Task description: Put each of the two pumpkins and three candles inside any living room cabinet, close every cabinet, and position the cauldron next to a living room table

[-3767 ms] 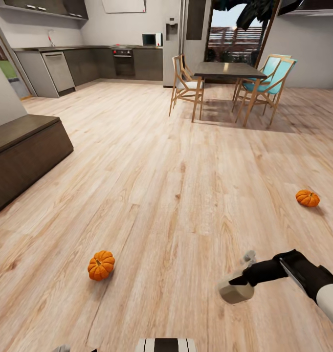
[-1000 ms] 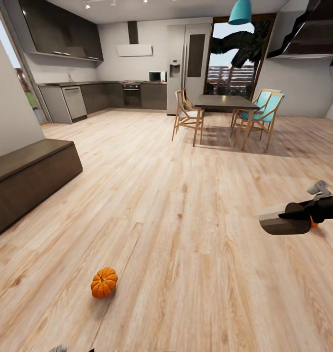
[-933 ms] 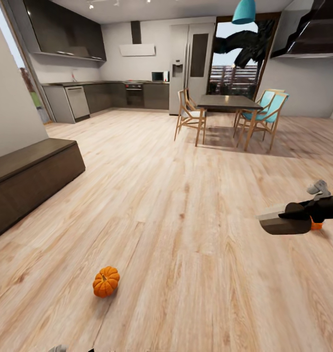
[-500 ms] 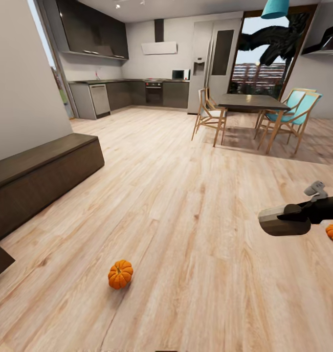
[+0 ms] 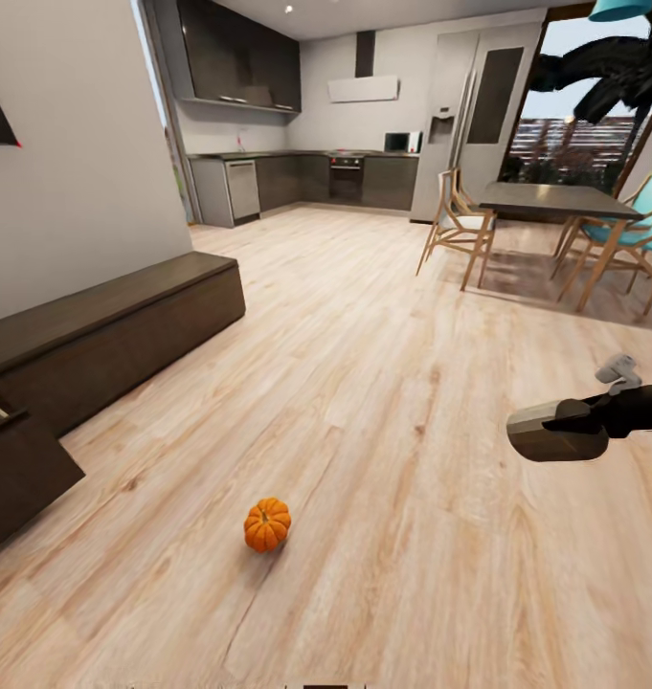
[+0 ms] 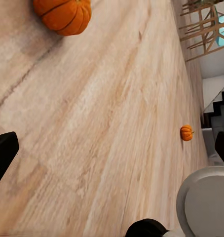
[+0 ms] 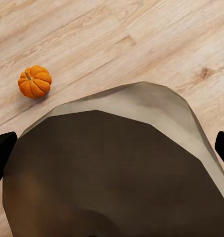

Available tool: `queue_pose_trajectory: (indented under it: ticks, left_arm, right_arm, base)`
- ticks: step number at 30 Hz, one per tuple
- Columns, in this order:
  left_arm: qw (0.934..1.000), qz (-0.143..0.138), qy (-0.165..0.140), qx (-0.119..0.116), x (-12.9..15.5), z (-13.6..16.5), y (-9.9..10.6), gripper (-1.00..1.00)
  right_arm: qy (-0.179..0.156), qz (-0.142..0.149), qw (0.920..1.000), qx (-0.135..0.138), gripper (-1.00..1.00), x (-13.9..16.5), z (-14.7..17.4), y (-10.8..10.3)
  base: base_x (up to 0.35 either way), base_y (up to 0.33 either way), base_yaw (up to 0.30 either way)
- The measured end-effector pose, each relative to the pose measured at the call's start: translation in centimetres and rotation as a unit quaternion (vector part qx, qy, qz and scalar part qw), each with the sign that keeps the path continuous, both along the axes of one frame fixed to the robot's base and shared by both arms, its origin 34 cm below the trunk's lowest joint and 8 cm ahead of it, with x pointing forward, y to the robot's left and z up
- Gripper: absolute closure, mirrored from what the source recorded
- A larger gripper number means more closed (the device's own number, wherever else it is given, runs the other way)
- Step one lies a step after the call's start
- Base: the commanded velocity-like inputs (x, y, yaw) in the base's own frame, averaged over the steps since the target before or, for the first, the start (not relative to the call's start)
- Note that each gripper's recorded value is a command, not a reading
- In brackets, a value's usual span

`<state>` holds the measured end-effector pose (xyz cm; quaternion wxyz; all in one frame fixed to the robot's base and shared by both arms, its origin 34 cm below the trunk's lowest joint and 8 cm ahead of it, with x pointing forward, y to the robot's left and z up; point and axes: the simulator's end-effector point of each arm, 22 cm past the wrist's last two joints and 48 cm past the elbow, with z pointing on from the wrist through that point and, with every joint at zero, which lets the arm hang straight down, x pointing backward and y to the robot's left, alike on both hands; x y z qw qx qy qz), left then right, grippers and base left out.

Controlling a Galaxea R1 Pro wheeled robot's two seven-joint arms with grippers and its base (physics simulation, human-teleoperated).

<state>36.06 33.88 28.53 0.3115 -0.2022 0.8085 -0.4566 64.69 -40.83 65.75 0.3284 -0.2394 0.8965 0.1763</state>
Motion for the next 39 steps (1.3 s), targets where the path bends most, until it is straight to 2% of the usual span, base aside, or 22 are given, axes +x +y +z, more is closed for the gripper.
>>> queue_pose_trajectory:
  ticks: [9, 18, 25, 39]
  left_arm:
    - [1.0, 0.0, 0.002, 0.001, -0.1, -0.2, 0.0, -1.0]
    - [1.0, 0.0, 0.005, 0.001, -0.2, -0.3, 0.0, -1.0]
    - [1.0, 0.001, 0.007, 0.0, -0.3, -0.4, 0.0, -1.0]
    - [0.9999, 0.001, 0.011, 0.0, -0.5, -0.6, 0.0, -1.0]
  right_arm:
    - [0.003, 0.0, 1.0, -0.001, 1.0, 0.1, -0.4, 0.0]
    - [0.006, -0.002, 1.0, -0.004, 1.0, 0.2, -0.7, -0.2]
    - [0.009, -0.002, 0.9999, -0.004, 1.0, 0.2, -1.0, -0.2]
    - [0.013, -0.002, 0.9999, -0.005, 1.0, 0.3, -1.5, -0.2]
  base:
    - [0.02, 0.022, 0.276]
    - [0.187, 0.229, 0.276]
    - [0.032, 0.27, 0.276]
    - [0.001, 0.021, 0.276]
